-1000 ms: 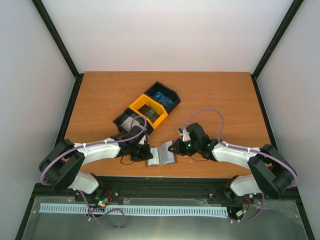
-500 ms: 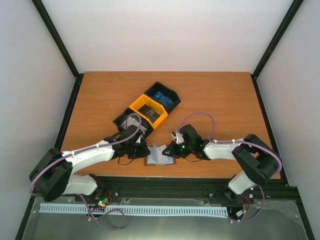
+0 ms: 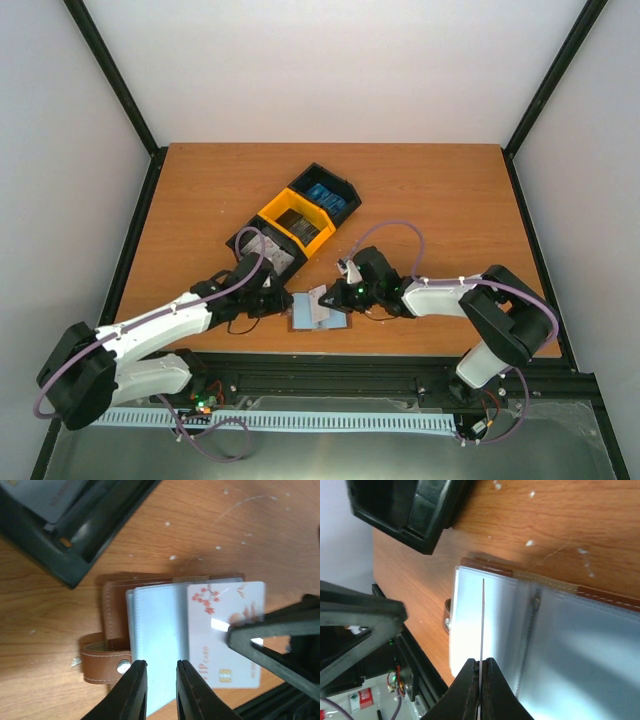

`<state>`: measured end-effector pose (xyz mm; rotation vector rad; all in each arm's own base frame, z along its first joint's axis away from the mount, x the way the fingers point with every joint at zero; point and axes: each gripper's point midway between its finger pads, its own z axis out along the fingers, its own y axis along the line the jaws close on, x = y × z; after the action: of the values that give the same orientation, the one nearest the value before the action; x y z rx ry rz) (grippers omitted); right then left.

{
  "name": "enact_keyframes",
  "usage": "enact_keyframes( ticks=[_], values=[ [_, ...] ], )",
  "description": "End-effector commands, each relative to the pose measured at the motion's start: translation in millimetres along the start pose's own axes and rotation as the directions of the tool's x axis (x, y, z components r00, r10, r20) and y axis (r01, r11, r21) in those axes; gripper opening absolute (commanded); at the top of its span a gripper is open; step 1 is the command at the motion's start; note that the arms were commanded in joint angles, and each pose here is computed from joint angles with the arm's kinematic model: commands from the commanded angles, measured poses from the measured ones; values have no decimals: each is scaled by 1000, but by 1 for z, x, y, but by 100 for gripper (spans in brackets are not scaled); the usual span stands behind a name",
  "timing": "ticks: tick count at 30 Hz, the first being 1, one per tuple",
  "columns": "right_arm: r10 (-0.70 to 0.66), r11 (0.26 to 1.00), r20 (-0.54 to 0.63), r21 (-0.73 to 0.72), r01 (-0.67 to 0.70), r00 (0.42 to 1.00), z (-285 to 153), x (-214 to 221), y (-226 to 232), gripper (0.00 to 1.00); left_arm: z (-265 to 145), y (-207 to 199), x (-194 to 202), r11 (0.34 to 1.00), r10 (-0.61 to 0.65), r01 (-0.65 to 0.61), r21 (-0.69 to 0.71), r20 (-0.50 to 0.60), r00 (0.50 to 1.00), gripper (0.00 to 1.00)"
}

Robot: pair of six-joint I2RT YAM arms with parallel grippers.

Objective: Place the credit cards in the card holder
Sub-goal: Turn over the card slot in the card holder, then insert the credit card into the card holder.

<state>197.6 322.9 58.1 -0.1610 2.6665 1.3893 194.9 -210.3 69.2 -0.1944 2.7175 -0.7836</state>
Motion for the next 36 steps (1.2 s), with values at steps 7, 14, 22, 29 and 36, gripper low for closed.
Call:
enact_keyframes(
  ticks=[7, 14, 22, 29, 36],
  values=[
    [-12, 992, 82, 126, 2, 997, -16, -7, -11, 3, 11, -22, 21, 987, 91, -76, 143, -107, 990, 20],
    [14, 992, 48, 125, -20, 999, -13, 3, -19, 3, 29, 19, 37, 998, 22, -32, -46, -191, 981, 21],
    [11, 999, 10, 48, -11, 1000, 2, 0, -9, 3, 30, 42, 41, 988, -11, -20, -154, -200, 980, 27],
    [55, 996, -6, 67, -55, 998, 13, 2, -21, 3, 35, 46, 48, 986, -12, -27, -165, -232, 973, 17],
    [108, 993, -6, 54, -108, 994, 20, 4, -27, 3, 38, 45, 49, 987, 2, -42, -156, -246, 969, 11]
  ],
)
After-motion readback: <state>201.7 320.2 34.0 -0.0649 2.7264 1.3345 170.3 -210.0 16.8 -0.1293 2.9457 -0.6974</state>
